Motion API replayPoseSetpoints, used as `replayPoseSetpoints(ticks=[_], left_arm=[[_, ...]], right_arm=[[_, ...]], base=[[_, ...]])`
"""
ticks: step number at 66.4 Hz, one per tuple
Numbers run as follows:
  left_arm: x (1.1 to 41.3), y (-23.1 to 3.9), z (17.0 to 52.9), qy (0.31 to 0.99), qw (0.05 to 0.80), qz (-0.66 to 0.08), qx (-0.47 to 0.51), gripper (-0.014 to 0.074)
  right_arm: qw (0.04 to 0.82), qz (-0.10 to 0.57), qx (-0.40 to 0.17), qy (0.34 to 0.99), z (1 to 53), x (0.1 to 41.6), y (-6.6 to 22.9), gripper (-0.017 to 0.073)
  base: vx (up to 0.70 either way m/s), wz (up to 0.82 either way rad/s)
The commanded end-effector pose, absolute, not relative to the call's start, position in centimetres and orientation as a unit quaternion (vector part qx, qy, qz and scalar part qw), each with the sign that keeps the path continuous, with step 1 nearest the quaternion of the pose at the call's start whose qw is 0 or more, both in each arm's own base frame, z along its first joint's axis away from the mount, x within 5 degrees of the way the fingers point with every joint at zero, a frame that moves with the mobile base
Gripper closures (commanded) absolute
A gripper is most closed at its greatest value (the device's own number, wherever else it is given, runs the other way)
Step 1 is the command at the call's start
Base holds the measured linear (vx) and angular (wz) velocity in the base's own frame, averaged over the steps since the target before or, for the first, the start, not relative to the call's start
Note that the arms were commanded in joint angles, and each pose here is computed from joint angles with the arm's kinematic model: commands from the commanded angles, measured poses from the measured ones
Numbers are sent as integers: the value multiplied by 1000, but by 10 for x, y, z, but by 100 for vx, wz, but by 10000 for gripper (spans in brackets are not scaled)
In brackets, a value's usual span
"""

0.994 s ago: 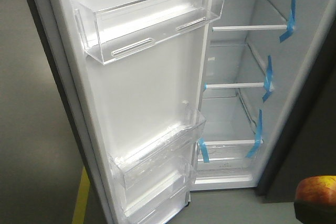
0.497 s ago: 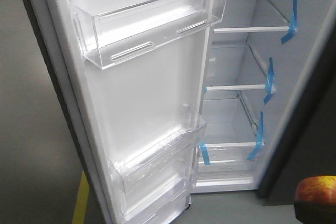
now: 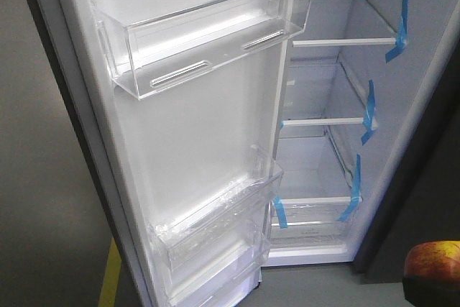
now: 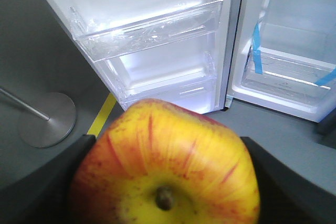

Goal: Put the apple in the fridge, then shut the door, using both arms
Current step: 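Approach the refrigerator door bins and stop in front, then raise the right gripper and lower the apple into the upper door bin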

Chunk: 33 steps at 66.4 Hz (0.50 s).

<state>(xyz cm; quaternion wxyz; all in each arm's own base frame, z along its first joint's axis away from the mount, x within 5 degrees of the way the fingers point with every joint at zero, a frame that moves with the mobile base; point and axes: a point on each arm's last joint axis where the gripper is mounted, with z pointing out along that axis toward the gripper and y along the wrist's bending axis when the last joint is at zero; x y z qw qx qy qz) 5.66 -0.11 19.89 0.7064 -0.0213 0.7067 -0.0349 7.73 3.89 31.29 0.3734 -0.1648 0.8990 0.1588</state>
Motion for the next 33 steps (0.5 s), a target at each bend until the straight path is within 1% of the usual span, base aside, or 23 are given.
replayPoseSetpoints(ticks=[1,33], left_arm=[[54,-1,212,668,743,-39,-22,600],[54,-1,212,668,743,-39,-22,600]], right_arm=[[407,165,-160,884,324,81,40,440],[409,169,-159,882,324,81,41,440]], base=[[0,0],[0,0]])
